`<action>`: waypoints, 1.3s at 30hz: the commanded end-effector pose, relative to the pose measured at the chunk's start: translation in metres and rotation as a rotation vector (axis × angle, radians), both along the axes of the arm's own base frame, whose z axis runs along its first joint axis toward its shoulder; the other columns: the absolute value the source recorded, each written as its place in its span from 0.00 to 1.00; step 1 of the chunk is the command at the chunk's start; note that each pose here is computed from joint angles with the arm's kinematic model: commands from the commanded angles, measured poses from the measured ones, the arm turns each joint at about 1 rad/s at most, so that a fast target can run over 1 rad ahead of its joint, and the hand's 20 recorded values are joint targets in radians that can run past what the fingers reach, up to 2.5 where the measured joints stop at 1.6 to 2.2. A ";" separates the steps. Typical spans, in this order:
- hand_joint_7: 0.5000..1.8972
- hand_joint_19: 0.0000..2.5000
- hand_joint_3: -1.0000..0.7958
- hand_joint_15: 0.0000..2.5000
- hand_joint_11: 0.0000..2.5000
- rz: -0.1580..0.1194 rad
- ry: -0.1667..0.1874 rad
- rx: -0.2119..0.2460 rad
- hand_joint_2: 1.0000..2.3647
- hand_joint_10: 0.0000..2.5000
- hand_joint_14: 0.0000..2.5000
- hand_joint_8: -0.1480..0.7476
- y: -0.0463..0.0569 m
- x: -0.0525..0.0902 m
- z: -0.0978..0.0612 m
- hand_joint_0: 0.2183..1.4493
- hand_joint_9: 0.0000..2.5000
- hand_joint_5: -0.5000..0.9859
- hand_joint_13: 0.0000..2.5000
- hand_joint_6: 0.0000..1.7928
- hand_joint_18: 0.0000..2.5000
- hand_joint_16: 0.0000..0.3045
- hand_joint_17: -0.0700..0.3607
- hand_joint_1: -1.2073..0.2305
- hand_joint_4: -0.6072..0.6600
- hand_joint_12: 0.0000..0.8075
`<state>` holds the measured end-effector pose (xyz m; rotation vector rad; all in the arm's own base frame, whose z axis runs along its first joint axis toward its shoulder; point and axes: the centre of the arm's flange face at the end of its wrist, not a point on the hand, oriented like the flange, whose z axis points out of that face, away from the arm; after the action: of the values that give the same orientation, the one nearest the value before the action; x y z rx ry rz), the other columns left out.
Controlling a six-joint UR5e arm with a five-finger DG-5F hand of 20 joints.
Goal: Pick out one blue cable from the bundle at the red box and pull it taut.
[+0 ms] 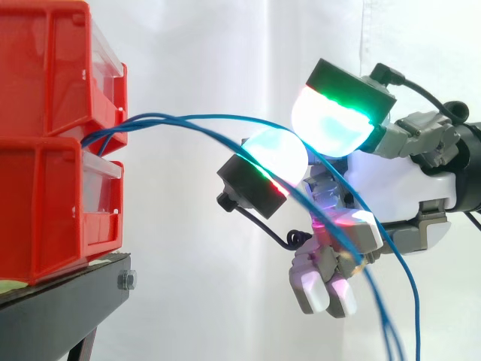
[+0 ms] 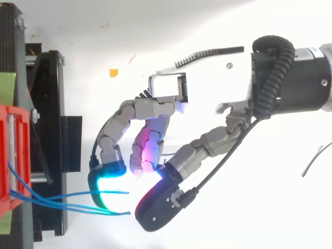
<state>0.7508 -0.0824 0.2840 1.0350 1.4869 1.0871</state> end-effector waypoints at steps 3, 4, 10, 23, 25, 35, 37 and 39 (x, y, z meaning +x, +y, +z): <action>0.23 0.32 0.28 0.17 0.30 -0.007 0.003 0.014 0.00 0.01 0.01 0.41 -0.002 0.000 0.000 0.41 0.48 0.25 0.34 0.54 0.29 0.15 0.40 0.28 0.29 0.39; 0.23 0.32 0.29 0.17 0.30 -0.006 0.003 0.014 0.00 0.01 0.01 0.41 -0.001 0.000 0.000 0.41 0.48 0.26 0.34 0.54 0.29 0.15 0.40 0.28 0.29 0.39; 0.24 0.31 0.31 0.15 0.28 -0.003 0.004 0.016 0.00 0.01 0.01 0.41 -0.001 0.000 0.000 0.41 0.45 0.26 0.32 0.54 0.28 0.15 0.40 0.27 0.28 0.39; 0.26 0.31 0.37 0.15 0.28 -0.015 0.005 0.016 0.01 0.01 0.01 0.42 -0.011 -0.001 0.000 0.41 0.46 0.27 0.31 0.54 0.27 0.15 0.40 0.26 0.28 0.38; 0.26 0.32 0.38 0.15 0.28 -0.015 0.013 0.016 0.01 0.01 0.01 0.42 -0.011 -0.002 -0.001 0.40 0.46 0.27 0.31 0.54 0.27 0.15 0.40 0.25 0.29 0.39; 0.28 0.32 0.42 0.15 0.28 -0.017 0.037 0.012 0.01 0.01 0.01 0.43 -0.014 -0.006 -0.003 0.40 0.48 0.28 0.31 0.54 0.27 0.15 0.40 0.24 0.33 0.39; 0.28 0.32 0.42 0.16 0.29 -0.009 0.043 0.012 0.01 0.01 0.01 0.43 -0.013 -0.006 -0.004 0.40 0.49 0.28 0.31 0.54 0.27 0.15 0.40 0.24 0.34 0.40; 0.29 0.32 0.43 0.16 0.29 -0.001 0.051 0.012 0.01 0.01 0.01 0.44 -0.013 -0.007 -0.004 0.39 0.49 0.28 0.31 0.54 0.27 0.15 0.41 0.24 0.34 0.40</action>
<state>0.7445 -0.0957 0.2808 1.0778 1.5095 1.0749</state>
